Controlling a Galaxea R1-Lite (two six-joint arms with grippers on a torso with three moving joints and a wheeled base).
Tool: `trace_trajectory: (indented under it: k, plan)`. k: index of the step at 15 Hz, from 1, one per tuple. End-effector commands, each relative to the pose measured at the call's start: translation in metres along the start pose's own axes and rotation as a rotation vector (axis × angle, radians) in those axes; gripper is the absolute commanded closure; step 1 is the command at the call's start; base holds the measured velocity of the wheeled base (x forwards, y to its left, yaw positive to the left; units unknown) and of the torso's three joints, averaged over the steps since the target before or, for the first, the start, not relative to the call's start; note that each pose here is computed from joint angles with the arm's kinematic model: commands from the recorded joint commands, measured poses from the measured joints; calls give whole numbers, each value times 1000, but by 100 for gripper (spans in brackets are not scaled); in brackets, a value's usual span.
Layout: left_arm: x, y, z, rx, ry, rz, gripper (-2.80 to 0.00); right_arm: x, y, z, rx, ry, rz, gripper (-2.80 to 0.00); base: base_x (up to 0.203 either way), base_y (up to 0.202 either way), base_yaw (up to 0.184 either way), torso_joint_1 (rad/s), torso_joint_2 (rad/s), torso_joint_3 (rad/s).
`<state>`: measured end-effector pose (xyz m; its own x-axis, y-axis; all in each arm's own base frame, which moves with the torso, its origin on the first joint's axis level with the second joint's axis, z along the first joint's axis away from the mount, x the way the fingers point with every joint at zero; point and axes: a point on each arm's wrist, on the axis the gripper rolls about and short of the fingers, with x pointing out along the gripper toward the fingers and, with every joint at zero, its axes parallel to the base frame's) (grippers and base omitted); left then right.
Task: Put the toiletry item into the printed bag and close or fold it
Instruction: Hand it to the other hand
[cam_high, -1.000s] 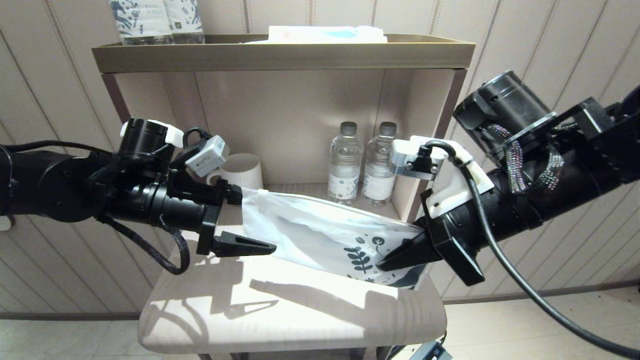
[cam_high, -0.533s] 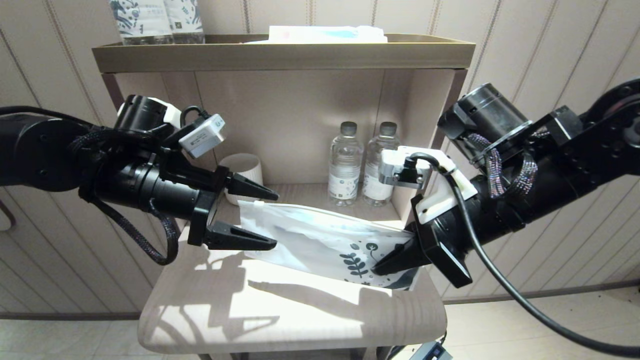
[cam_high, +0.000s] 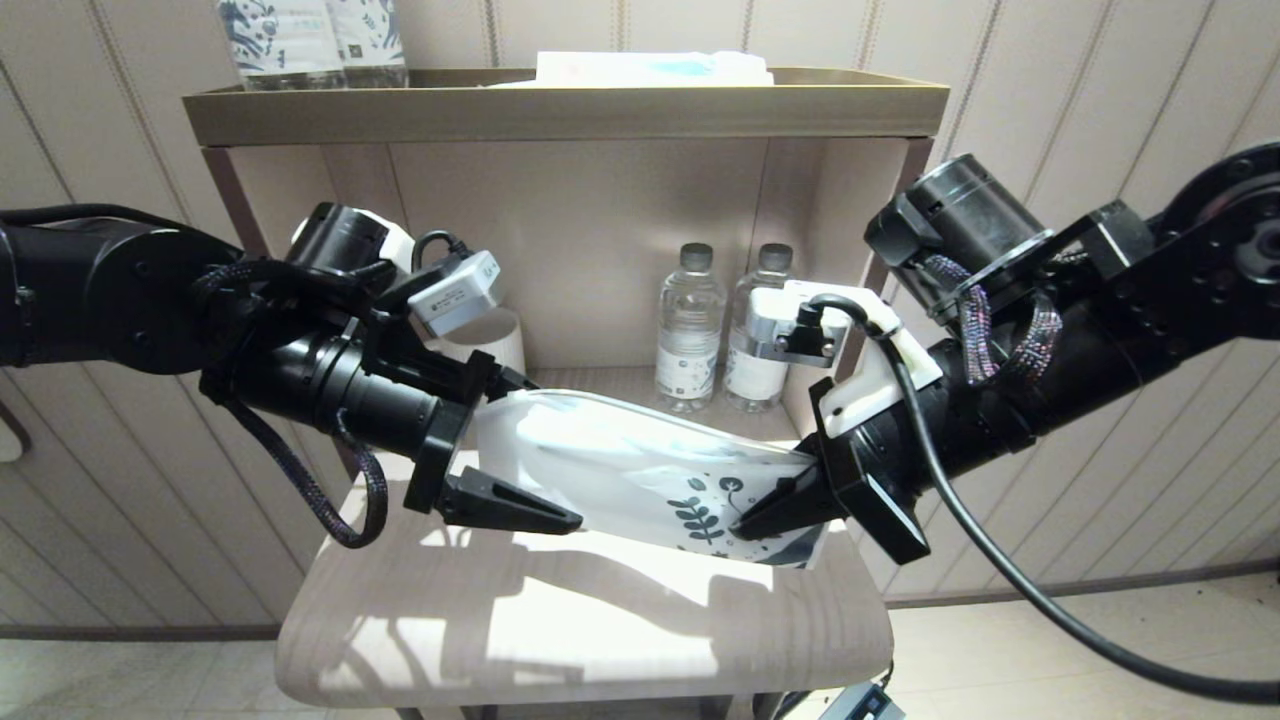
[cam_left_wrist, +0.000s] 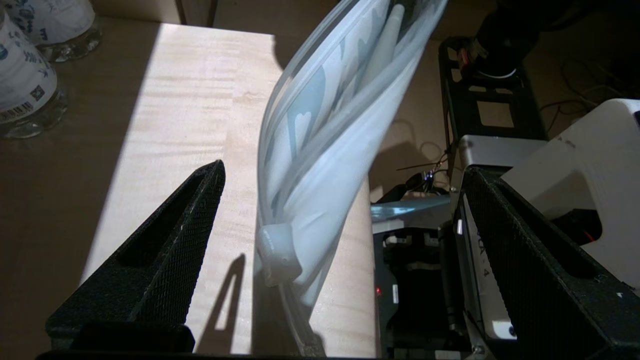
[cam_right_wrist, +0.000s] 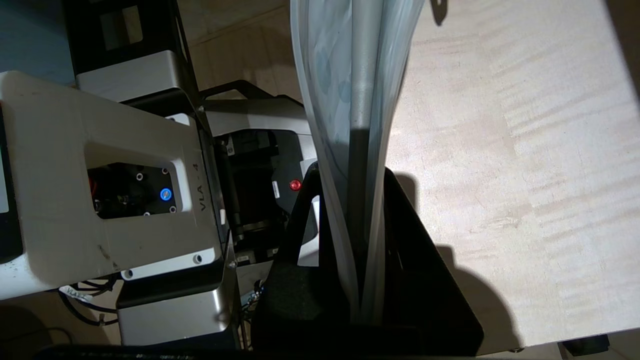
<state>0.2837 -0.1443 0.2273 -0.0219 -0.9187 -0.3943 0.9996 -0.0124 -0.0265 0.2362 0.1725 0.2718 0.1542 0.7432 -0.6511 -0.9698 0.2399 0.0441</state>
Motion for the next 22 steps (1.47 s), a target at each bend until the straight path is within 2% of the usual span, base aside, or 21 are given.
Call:
trace_trajectory:
  k: [1, 10, 22]
  plan:
    - [2, 2, -3, -6, 2, -8, -280, -3, 2, -1, -2, -1, 3, 0, 0, 0, 0, 0, 0, 0]
    - [1, 7, -6, -17, 6, 3, -280, -13, 14, -8, 0, 5, 5, 0, 0, 0, 0, 0, 0, 0]
    - [0, 4, -7, -18, 7, 2, -280, -19, 20, -12, -3, 1, 1, 0, 0, 0, 0, 0, 0, 0]
